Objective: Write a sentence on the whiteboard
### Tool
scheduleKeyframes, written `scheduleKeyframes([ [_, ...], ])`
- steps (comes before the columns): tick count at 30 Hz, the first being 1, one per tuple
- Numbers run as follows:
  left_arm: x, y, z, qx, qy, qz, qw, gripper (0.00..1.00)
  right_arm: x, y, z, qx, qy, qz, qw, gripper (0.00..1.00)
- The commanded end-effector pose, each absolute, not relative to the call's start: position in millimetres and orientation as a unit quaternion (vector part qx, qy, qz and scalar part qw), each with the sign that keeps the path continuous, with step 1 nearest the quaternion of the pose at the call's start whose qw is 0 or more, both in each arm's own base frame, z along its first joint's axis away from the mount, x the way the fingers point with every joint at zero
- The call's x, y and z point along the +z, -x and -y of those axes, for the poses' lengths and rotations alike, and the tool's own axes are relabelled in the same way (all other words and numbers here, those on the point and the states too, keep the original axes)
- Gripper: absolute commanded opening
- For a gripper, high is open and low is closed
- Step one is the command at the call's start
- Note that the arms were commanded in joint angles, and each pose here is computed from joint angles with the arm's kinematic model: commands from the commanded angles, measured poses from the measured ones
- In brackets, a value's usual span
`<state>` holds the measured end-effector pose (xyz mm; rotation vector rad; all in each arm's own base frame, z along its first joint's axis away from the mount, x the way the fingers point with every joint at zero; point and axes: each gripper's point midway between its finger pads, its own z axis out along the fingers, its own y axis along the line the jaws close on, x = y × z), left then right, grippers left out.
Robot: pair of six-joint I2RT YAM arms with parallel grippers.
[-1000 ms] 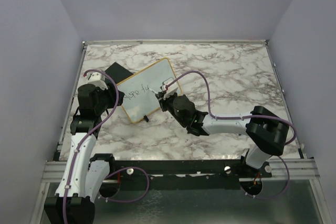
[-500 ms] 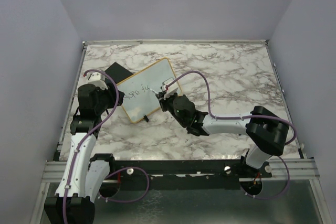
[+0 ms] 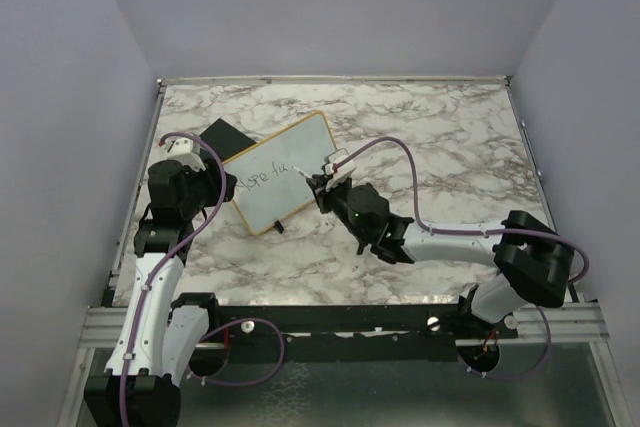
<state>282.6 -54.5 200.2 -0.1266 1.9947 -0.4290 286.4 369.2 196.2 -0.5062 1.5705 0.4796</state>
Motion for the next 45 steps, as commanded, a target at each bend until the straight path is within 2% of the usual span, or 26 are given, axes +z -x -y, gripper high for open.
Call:
scheduleKeyframes([
  [1, 203, -282, 59, -0.189, 0.044, -0.828, 0.527, 0.50, 208, -289, -371, 0.215, 0.219, -0.685, 0.661, 0.00],
  [21, 203, -281, 59, -0.189, 0.043, -0.827, 0.527, 0.50, 193, -303, -388, 0.207, 0.231, -0.689, 0.655, 0.00],
  [45, 204, -281, 59, -0.189, 0.044, -0.826, 0.529, 0.50, 186, -312, -381, 0.184, 0.221, -0.701, 0.653, 0.00],
])
